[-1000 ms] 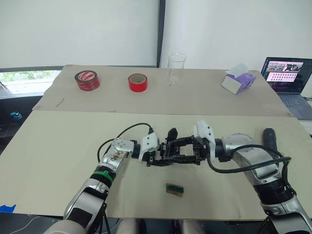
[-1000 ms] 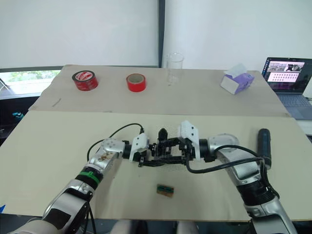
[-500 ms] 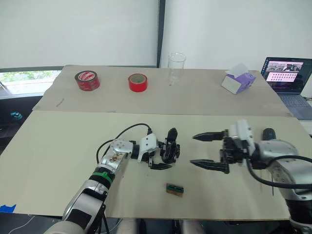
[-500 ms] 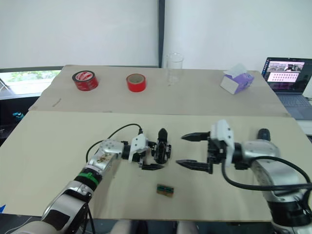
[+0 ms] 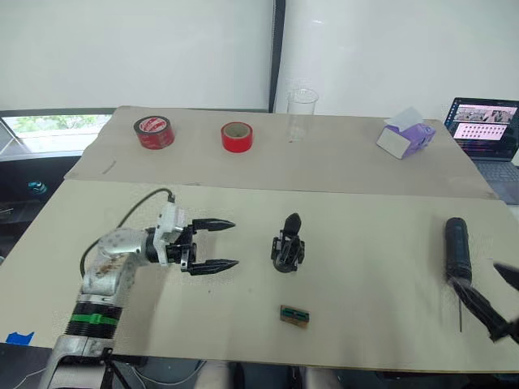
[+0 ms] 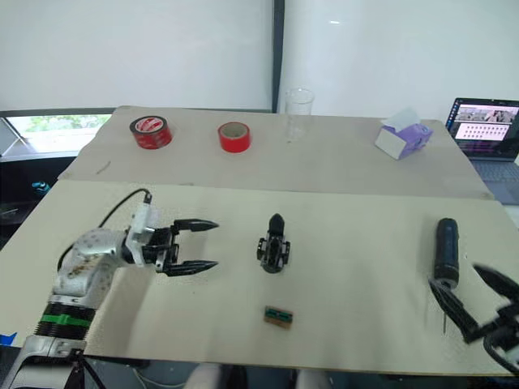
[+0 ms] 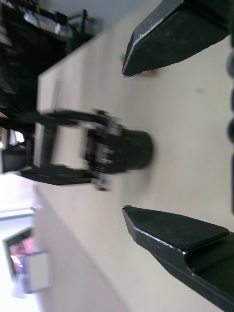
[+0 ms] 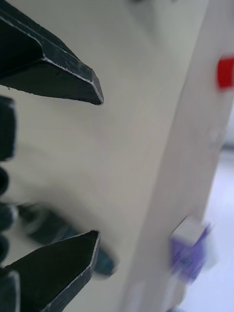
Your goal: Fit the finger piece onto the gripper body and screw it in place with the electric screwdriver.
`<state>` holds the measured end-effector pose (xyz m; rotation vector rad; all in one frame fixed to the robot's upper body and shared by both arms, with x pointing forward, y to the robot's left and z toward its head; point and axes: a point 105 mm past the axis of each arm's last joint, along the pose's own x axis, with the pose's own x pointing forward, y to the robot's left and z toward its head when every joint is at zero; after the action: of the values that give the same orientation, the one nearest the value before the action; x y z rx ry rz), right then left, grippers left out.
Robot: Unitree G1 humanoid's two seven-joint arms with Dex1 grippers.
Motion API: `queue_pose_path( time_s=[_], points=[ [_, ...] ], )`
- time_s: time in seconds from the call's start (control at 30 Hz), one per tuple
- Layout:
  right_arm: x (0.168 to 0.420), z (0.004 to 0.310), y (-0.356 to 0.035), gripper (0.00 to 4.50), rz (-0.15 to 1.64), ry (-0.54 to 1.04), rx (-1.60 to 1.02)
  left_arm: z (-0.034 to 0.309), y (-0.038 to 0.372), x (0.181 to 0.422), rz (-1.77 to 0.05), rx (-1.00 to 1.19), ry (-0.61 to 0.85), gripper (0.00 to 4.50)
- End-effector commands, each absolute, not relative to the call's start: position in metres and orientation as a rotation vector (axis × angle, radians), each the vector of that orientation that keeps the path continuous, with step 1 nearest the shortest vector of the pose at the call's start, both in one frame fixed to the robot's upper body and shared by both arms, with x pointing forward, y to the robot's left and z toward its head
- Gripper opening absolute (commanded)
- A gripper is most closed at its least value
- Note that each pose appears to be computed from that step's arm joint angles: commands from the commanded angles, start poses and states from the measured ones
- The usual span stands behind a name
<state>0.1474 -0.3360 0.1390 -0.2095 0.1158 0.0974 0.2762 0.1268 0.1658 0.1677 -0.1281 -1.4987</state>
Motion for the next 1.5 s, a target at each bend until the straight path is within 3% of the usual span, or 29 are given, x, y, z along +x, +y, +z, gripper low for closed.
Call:
queue_pose_path(
  time_s=[0.03,0.17,0.3,0.43,0.6,0.8,0.93,1.07,1.2,1.37,1.5],
  points=[
    [0.132,0.136,-0.351,4.50,-0.104,0.185,-0.234,0.196,0.118,0.265,-1.562,0.173,-0.190,4.45],
    [0.136,0.121,-0.342,4.50,-0.111,0.310,-0.131,0.208,0.113,0.261,-1.581,0.175,-0.222,4.45],
    [0.173,0.134,-0.349,4.50,-0.142,0.298,0.038,0.216,0.110,0.263,-1.564,0.146,-0.241,4.45],
    [0.208,0.129,-0.361,4.50,-0.131,0.476,0.092,0.225,0.103,0.267,-1.543,0.117,-0.269,4.45],
    [0.256,0.131,-0.384,4.50,-0.206,0.547,0.029,0.221,0.096,0.262,-1.560,0.130,-0.243,4.45],
    [0.284,0.117,-0.397,4.50,-0.211,0.614,0.005,0.223,0.093,0.257,-1.548,0.135,-0.245,4.45],
    [0.291,0.106,-0.401,4.50,-0.192,0.681,0.003,0.223,0.092,0.255,-1.546,0.143,-0.237,4.45],
    [0.299,0.110,-0.399,3.34,-0.162,0.678,-0.016,0.223,0.092,0.254,-1.545,0.151,-0.229,4.50],
    [0.305,0.136,-0.394,2.00,-0.118,0.548,-0.053,0.222,0.094,0.254,-1.535,0.153,-0.226,4.50],
    [0.292,0.183,-0.329,1.98,0.223,0.407,-0.139,0.208,0.102,0.252,-1.553,0.184,-0.174,4.50],
    [0.256,0.177,-0.267,1.98,0.516,0.491,-0.361,0.185,0.113,0.248,-1.575,0.239,-0.113,4.50]
  ],
)
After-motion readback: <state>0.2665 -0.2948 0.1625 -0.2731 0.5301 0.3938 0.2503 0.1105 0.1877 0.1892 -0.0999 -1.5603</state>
